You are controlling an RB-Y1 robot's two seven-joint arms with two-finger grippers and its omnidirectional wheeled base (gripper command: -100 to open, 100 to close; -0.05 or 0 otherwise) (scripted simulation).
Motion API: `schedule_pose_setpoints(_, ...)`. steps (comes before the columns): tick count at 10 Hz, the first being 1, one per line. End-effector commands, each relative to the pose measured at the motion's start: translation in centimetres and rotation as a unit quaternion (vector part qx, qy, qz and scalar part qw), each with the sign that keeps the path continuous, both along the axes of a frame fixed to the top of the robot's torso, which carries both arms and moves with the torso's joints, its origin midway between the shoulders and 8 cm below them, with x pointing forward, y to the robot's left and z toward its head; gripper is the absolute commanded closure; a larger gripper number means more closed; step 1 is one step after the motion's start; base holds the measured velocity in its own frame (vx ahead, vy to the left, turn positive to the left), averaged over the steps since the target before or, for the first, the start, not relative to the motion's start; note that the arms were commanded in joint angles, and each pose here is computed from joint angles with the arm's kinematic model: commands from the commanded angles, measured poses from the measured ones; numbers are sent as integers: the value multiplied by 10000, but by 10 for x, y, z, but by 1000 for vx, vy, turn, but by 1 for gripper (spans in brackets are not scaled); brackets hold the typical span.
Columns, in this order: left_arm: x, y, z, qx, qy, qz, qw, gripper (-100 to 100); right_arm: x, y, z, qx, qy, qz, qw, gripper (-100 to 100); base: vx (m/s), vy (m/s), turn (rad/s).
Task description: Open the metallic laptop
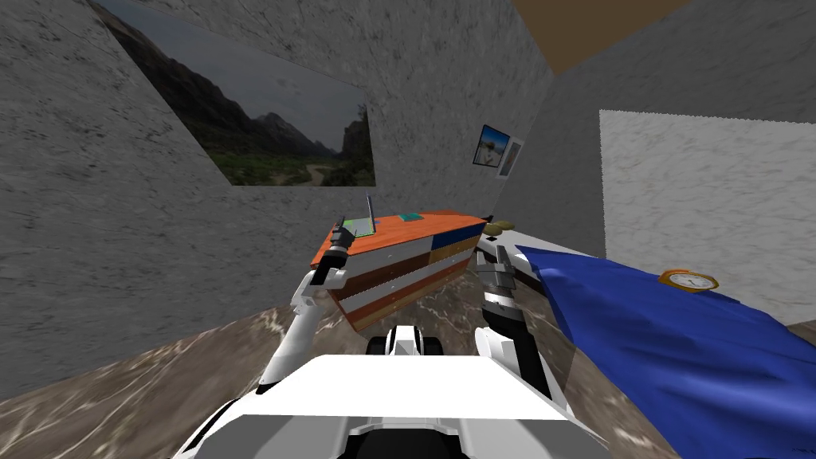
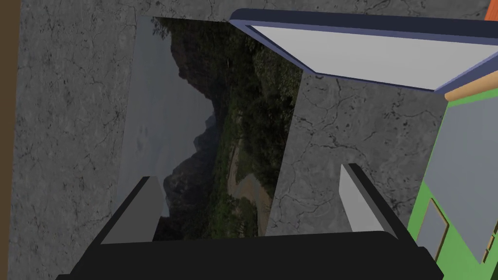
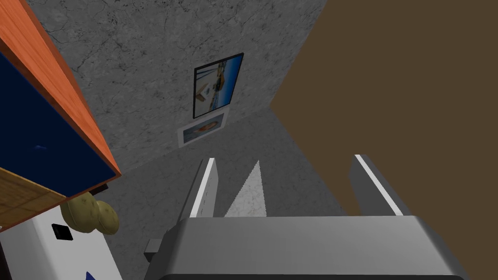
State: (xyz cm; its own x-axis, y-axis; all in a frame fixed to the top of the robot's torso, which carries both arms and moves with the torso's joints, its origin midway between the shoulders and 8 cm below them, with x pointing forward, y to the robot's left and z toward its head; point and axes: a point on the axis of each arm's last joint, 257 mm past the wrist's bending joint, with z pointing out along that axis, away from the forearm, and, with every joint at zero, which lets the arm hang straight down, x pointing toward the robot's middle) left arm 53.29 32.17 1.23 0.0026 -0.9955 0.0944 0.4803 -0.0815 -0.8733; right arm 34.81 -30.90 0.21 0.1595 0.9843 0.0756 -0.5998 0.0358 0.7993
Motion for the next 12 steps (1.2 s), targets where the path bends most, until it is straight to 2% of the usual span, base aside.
schedule_pose_setpoints(1, 20, 3, 9, -209, 52, -41, 9998, -100, 0, 0, 0, 0, 0, 0, 10000, 0, 35, -98, 34)
schedule_pose_setpoints(2, 32, 11, 6, -399, 208, -21, 9990, -100, 0, 0, 0, 0, 0, 0, 10000, 0, 30, -109, 51)
schedule_pose_setpoints(3, 34, 8, 15, -398, 129, -54, 9991, -100, 0, 0, 0, 0, 0, 0, 10000, 0, 26, -91, 34)
schedule_pose_setpoints(4, 46, 15, 13, -592, 265, -33, 9979, -100, 0, 0, 0, 0, 0, 0, 10000, 0, 27, -102, 57)
schedule_pose_setpoints(5, 47, 13, 19, -591, 208, -58, 9980, -100, 0, 0, 0, 0, 0, 0, 10000, 0, 16, -89, 38)
schedule_pose_setpoints(6, 59, 20, 18, -790, 338, -30, 9963, -100, 0, 0, 0, 0, 0, 0, 10000, 0, 22, -111, 56)
schedule_pose_setpoints(7, 60, 18, 24, -789, 289, -52, 9964, -100, 0, 0, 0, 0, 0, 0, 10000, 0, 25, -84, 35)
schedule_pose_setpoints(8, 71, 25, 22, -991, 415, -19, 9942, -100, 0, 0, 0, 0, 0, 0, 10000, 0, 27, -100, 53)
schedule_pose_setpoints(9, 72, 23, 27, -990, 374, -38, 9944, -100, 0, 0, 0, 0, 0, 0, 10000, 0, 31, -86, 37)
schedule_pose_setpoints(10, 82, 31, 24, -1193, 505, 6, 9916, -100, 0, 0, 0, 0, 0, 0, 10000, 0, 25, -112, 52)
schedule_pose_setpoints(11, 83, 29, 30, -1192, 462, -16, 9918, -100, 0, 0, 0, 0, 0, 0, 10000, 0, 17, -93, 40)
schedule_pose_setpoints(12, 93, 36, 30, -1395, 560, 19, 9886, -100, 0, 0, 0, 0, 0, 0, 10000, 0, 20, -88, 70)
